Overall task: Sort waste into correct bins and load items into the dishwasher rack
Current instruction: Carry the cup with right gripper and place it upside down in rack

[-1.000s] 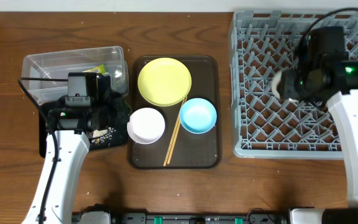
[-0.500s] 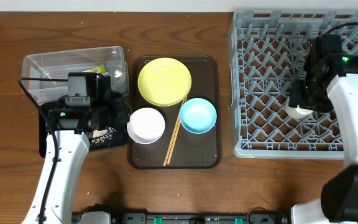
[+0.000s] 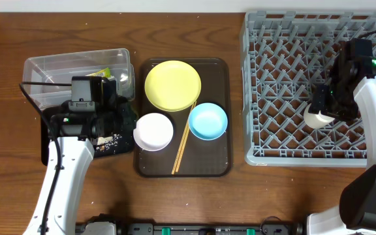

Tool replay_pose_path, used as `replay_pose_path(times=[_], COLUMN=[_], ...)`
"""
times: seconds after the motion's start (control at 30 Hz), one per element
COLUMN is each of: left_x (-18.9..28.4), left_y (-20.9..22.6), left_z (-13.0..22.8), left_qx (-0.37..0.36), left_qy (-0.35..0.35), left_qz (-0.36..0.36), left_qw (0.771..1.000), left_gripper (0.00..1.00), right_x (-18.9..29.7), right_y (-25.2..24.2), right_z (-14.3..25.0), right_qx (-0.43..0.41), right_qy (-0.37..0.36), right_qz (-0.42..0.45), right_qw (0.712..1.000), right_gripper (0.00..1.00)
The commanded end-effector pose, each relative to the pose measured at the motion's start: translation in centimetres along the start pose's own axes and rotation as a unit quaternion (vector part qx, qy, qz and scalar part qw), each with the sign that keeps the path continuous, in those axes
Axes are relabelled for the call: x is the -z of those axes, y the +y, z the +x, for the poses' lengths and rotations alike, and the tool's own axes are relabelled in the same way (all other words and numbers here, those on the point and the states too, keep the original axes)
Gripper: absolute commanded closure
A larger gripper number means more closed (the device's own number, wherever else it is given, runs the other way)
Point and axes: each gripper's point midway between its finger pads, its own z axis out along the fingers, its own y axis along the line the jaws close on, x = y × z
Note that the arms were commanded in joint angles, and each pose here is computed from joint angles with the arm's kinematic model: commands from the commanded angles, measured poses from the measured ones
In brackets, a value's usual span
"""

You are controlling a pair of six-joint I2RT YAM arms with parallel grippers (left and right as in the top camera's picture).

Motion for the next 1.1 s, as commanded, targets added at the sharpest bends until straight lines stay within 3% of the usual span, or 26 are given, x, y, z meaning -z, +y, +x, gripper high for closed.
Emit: replay_pose_path(times=[0.0, 0.6, 1.07], left_x=[0.2, 0.2, 0.2], left_y=[0.2, 0.2, 0.2], left_z=[-0.2, -0.1, 0.0], left_qx=[-0.005, -0.005, -0.004], left_qy=[-0.004, -0.004, -0.002], left_qz=[-0.005, -0.005, -0.006], left_qw=[1.000, 1.000, 1.000], left_gripper=[0.65, 0.65, 0.65], right_x=[0.1, 0.0, 0.7], right_y=[-0.9, -4.2, -2.8], right_z=[-0.2, 0.4, -0.1], right_qx=[-0.008, -0.046, -0.032], right_qy=[-0.006, 0.014, 0.007], right_qz=[0.015, 0.019, -0.022], right_qw=[1.000, 0.999, 0.999], right_gripper=[0.99, 0.99, 0.99])
